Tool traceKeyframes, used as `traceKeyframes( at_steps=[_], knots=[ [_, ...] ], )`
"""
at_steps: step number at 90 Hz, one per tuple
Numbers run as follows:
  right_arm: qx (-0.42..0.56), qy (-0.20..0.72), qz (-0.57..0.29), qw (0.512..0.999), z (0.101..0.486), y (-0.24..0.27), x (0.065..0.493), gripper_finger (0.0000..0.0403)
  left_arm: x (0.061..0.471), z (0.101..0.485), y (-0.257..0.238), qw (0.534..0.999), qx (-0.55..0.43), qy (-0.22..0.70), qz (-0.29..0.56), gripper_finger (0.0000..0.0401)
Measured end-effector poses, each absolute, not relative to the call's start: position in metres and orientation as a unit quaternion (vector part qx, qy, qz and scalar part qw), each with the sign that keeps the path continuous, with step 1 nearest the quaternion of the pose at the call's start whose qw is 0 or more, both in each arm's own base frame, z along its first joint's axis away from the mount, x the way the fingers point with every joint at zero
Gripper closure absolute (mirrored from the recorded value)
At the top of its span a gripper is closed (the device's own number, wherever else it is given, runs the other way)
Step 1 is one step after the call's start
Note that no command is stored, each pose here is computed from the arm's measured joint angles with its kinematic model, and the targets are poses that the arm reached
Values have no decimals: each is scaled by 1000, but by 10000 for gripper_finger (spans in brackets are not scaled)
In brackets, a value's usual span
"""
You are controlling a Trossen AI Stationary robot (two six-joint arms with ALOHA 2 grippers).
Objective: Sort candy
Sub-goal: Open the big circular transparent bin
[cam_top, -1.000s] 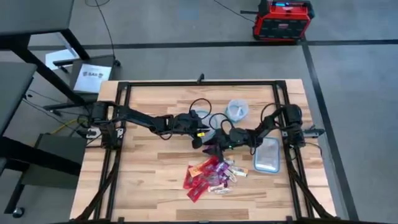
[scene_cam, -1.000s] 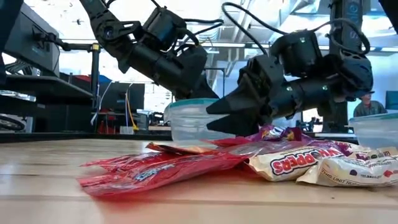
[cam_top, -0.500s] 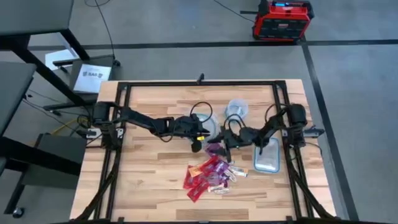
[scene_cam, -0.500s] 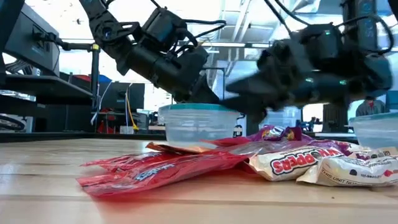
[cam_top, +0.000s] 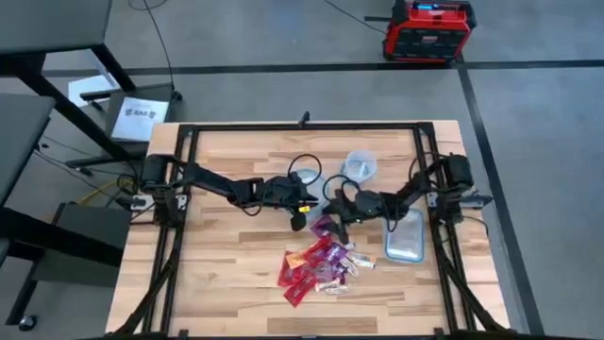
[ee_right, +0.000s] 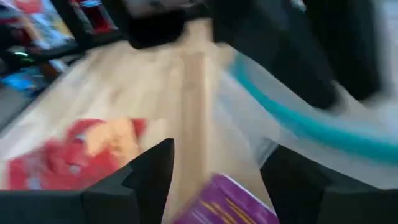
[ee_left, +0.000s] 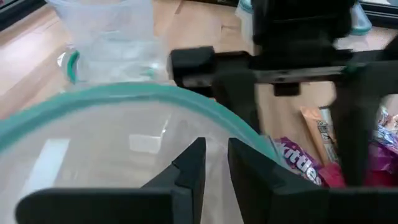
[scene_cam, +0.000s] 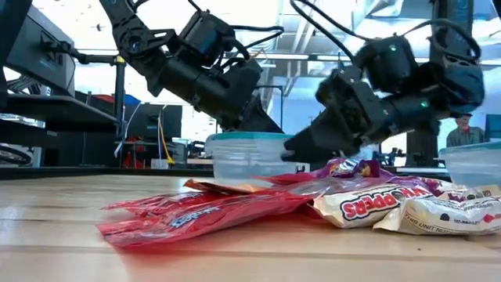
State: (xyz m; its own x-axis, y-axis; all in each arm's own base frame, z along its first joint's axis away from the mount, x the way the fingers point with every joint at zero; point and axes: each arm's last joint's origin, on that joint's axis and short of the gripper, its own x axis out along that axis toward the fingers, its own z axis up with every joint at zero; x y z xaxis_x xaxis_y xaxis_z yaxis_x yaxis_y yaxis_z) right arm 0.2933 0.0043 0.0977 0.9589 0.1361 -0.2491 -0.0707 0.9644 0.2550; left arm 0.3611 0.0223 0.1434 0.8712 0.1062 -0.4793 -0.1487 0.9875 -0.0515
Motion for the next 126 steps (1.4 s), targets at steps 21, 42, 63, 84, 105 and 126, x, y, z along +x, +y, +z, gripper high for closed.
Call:
traceKeyframes(
  at_steps=[21, 42, 63, 84, 105, 126],
  knots=[
    [144, 86, 103, 980, 107, 6, 293, 206, 362, 138, 22, 965, -42, 250, 66, 345],
    [149, 117, 145, 971, 108, 17, 287, 222, 364, 141, 22, 967, -45, 240, 68, 345],
    [126, 132, 165, 969, 126, 29, 281, 223, 359, 164, 21, 973, -26, 220, 62, 345],
    [72, 87, 152, 982, 156, 30, 276, 223, 344, 202, 21, 978, 0, 198, 58, 345],
    [37, 136, 54, 989, 170, 14, 296, 223, 316, 231, 27, 964, 31, 239, 112, 345],
    [50, 245, -27, 968, 161, -15, 318, 223, 302, 198, 49, 928, -11, 339, 156, 345]
  ],
)
